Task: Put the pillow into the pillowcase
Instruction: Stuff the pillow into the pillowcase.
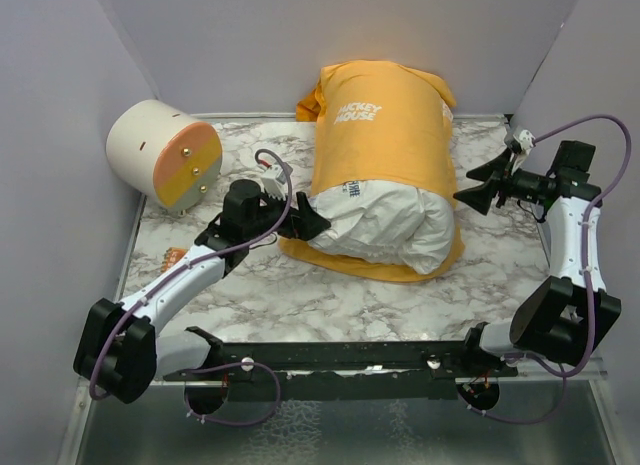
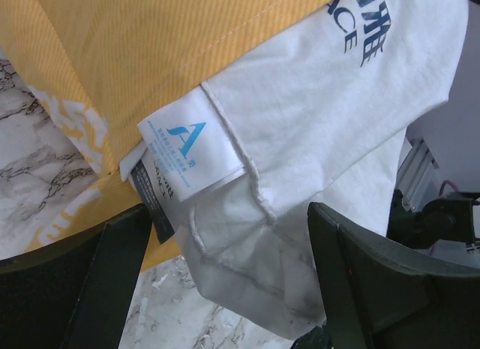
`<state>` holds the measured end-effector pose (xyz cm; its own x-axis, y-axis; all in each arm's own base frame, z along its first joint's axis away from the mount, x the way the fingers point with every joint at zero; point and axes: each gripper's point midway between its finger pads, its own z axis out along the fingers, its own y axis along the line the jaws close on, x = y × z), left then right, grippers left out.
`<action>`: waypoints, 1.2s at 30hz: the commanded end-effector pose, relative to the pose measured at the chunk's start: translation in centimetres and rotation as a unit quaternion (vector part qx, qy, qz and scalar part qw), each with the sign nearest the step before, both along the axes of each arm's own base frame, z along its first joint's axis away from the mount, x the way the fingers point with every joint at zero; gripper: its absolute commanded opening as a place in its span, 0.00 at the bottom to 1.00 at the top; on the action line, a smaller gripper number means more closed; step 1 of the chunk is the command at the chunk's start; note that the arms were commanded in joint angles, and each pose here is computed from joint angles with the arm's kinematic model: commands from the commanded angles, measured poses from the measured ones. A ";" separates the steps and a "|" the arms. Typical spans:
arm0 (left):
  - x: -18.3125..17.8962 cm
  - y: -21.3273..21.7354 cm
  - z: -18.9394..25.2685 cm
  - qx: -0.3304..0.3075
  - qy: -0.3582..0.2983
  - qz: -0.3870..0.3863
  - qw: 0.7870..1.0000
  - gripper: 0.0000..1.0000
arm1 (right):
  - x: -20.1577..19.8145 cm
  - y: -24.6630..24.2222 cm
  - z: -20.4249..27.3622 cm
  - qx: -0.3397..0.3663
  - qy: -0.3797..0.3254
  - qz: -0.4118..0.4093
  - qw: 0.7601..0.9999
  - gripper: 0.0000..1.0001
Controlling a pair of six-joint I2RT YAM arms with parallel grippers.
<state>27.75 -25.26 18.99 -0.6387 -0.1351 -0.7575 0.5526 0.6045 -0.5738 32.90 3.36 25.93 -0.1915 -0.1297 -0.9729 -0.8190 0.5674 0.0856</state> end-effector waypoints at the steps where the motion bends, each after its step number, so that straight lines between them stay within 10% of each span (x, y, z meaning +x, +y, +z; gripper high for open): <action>1: -0.3 0.1 3.1 -0.040 -0.023 0.005 0.999 0.89 | -1.2 1.2 -0.3 0.025 0.001 0.028 0.999 0.74; 18: -0.4 -0.2 1.1 -0.083 0.013 0.002 0.996 0.91 | 1.9 -1.4 -4.5 0.021 0.098 -0.063 0.993 0.75; 27: 3.2 -1.7 -0.2 -0.059 0.033 0.006 0.998 0.81 | -0.5 3.9 -7.6 0.045 0.180 0.018 0.983 0.72; 30: 4.1 -2.2 -0.5 -0.044 0.028 -0.004 0.999 0.65 | -2.7 8.3 -7.5 0.007 0.157 0.088 0.984 0.56; 34: 5.5 -2.3 -2.8 -0.007 0.045 0.001 0.999 0.12 | -6.9 12.4 -5.1 -0.026 0.061 0.200 0.978 0.20; 36: 6.3 -2.3 -4.2 0.011 0.051 0.007 0.999 0.07 | -9.3 14.0 -4.0 -0.042 0.006 0.244 0.969 0.10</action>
